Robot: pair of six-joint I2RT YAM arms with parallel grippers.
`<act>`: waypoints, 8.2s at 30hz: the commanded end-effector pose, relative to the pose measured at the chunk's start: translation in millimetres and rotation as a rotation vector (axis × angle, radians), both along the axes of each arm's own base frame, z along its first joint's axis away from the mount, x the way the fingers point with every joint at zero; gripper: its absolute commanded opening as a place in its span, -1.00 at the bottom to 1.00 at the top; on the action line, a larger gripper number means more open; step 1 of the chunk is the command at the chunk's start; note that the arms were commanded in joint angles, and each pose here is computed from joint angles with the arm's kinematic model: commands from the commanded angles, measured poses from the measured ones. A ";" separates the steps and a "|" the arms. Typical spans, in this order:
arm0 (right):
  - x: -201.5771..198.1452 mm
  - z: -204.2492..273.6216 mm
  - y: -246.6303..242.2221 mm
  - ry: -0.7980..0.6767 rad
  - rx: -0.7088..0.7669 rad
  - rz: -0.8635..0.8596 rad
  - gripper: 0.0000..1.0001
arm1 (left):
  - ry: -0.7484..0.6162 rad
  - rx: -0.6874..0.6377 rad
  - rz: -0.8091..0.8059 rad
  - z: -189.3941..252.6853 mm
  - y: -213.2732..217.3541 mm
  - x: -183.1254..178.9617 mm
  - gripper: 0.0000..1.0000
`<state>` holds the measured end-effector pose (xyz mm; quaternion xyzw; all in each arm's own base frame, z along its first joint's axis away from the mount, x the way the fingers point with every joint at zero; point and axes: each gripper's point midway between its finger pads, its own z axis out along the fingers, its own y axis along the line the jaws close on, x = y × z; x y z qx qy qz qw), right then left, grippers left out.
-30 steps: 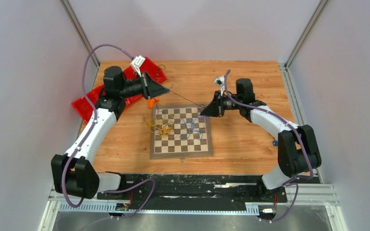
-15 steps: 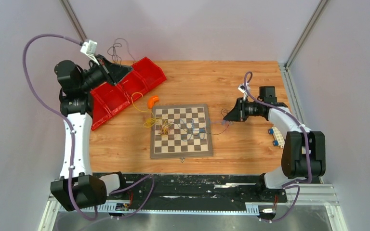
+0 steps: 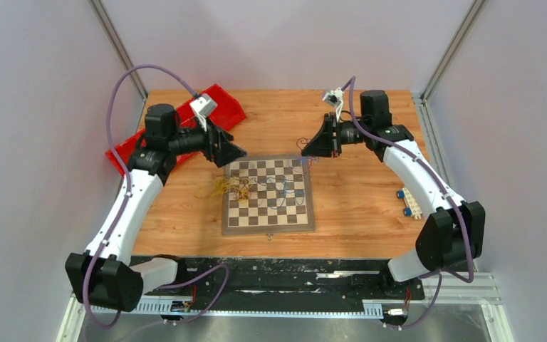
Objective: Untangle the cables
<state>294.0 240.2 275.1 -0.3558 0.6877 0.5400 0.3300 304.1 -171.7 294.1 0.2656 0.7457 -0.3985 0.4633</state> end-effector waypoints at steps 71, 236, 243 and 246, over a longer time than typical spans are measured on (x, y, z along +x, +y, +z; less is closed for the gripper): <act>56.2 -60.9 -88.8 -0.119 -0.367 -0.392 -1.00 | -0.055 -0.114 0.050 57.9 38.0 -17.7 -1.00; 11.7 3.3 32.8 -0.241 -0.132 0.027 -1.00 | -0.071 0.123 -0.101 -42.5 11.8 -13.3 0.76; -2.3 87.3 29.1 -0.394 -0.029 0.024 -1.00 | -0.257 0.120 -0.154 -8.8 4.8 -27.9 0.95; 5.4 93.3 28.6 -0.404 -0.045 -0.020 -1.00 | -0.320 0.138 -0.192 -2.4 -6.4 -37.2 1.00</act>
